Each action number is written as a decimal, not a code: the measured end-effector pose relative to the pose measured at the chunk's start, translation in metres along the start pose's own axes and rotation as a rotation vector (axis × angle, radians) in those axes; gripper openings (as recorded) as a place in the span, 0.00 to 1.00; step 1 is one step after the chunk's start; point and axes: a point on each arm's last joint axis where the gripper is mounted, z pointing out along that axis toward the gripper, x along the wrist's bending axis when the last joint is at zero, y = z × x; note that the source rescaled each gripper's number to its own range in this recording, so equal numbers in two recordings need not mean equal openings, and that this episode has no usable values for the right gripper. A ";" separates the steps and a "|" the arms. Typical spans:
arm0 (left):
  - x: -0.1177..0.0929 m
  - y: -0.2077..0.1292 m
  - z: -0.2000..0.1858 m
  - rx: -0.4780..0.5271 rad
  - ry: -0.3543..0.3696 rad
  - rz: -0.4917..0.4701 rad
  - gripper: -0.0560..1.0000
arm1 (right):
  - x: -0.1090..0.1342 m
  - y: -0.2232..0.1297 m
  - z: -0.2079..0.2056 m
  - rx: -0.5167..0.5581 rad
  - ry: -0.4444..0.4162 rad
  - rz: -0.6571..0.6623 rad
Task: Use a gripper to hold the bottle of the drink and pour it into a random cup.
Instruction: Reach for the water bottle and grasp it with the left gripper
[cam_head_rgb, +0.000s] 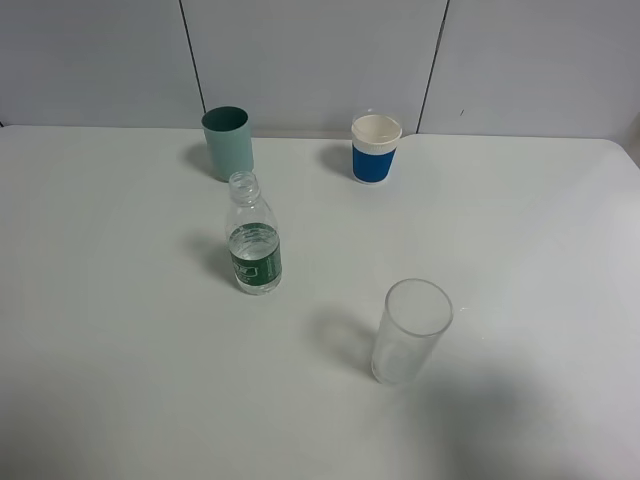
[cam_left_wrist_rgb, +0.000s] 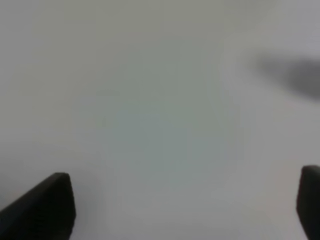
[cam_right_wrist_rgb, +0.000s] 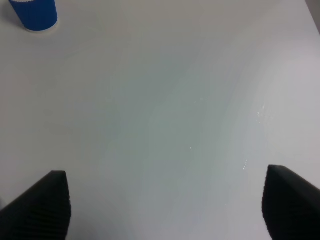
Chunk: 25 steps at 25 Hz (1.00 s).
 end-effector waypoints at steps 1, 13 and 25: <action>-0.002 0.001 0.005 0.022 -0.019 0.015 0.76 | 0.000 0.000 0.000 0.000 0.000 0.000; -0.023 0.013 0.050 0.138 -0.153 0.254 0.73 | 0.000 0.000 0.000 0.000 0.000 0.000; -0.070 0.019 0.097 0.163 -0.233 0.372 0.73 | 0.000 0.000 0.000 0.000 0.000 0.000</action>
